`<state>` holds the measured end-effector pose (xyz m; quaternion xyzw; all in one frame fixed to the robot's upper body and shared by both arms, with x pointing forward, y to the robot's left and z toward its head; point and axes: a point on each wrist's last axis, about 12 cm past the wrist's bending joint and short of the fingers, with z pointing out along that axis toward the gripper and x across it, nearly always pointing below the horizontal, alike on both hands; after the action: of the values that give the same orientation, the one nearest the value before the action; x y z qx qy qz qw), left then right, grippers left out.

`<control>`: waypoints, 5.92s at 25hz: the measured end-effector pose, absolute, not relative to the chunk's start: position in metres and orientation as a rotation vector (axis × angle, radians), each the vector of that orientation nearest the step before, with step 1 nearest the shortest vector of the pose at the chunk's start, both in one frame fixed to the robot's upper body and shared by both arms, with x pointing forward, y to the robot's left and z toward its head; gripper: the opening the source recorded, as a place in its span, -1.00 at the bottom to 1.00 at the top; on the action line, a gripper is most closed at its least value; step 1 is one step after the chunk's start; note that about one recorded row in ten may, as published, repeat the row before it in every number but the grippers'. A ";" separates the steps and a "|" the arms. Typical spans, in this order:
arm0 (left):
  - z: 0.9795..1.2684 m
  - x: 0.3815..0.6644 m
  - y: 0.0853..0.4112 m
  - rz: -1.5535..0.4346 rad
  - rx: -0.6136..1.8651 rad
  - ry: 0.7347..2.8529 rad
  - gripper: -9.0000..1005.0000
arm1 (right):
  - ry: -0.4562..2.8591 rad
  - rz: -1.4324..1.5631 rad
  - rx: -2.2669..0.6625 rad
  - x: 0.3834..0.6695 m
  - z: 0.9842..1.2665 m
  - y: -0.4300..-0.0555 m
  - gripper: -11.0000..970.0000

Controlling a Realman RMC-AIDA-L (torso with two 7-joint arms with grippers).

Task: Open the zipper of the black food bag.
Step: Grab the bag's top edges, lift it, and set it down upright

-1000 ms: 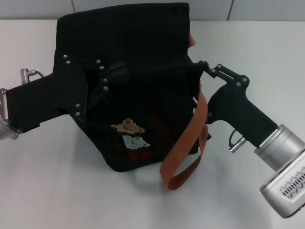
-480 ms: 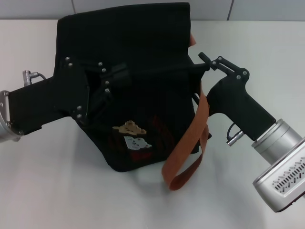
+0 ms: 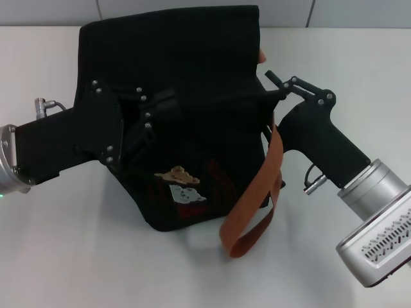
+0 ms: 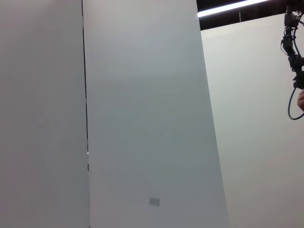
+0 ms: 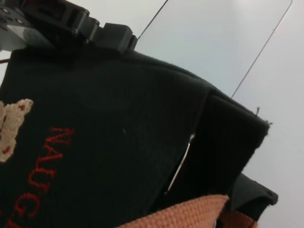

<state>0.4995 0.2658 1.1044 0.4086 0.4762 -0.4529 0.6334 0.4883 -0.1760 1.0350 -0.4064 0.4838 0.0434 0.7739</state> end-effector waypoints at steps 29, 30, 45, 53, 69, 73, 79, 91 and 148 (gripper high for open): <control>1.105 0.500 0.266 -1.034 0.926 1.083 -0.93 | 1.054 0.107 -0.926 0.495 1.034 -0.170 -0.98; 1.105 0.500 0.266 -1.034 0.926 1.083 -0.93 | 1.054 0.107 -0.926 0.495 1.034 -0.170 -0.98; 1.096 0.477 0.301 -0.886 0.727 1.097 -0.93 | 1.142 0.053 -0.977 0.498 1.021 -0.183 -0.98; 1.088 0.459 0.323 -0.776 0.627 1.133 -0.93 | 1.175 0.034 -0.978 0.500 1.018 -0.193 -0.98; 1.088 0.462 0.319 -0.788 0.648 1.136 -0.94 | 1.129 0.102 -0.899 0.519 1.037 -0.175 -0.92; 1.089 0.465 0.317 -0.798 0.660 1.127 -0.94 | 1.130 0.110 -0.939 0.526 1.039 -0.167 -0.75; 1.092 0.470 0.313 -0.806 0.671 1.111 -0.94 | 1.170 0.131 -1.023 0.527 1.032 -0.156 -0.42; 1.095 0.475 0.310 -0.808 0.681 1.100 -0.94 | 1.168 0.157 -1.022 0.505 1.023 -0.160 -0.32; 1.092 0.482 0.296 -0.864 0.707 1.116 -0.94 | 1.265 0.774 -0.833 0.540 1.110 -0.298 -0.01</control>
<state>0.4823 0.2963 1.0918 0.3178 0.5019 -0.3884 0.7044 0.5396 -0.2983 1.1104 -0.3681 0.5589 0.3421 0.6596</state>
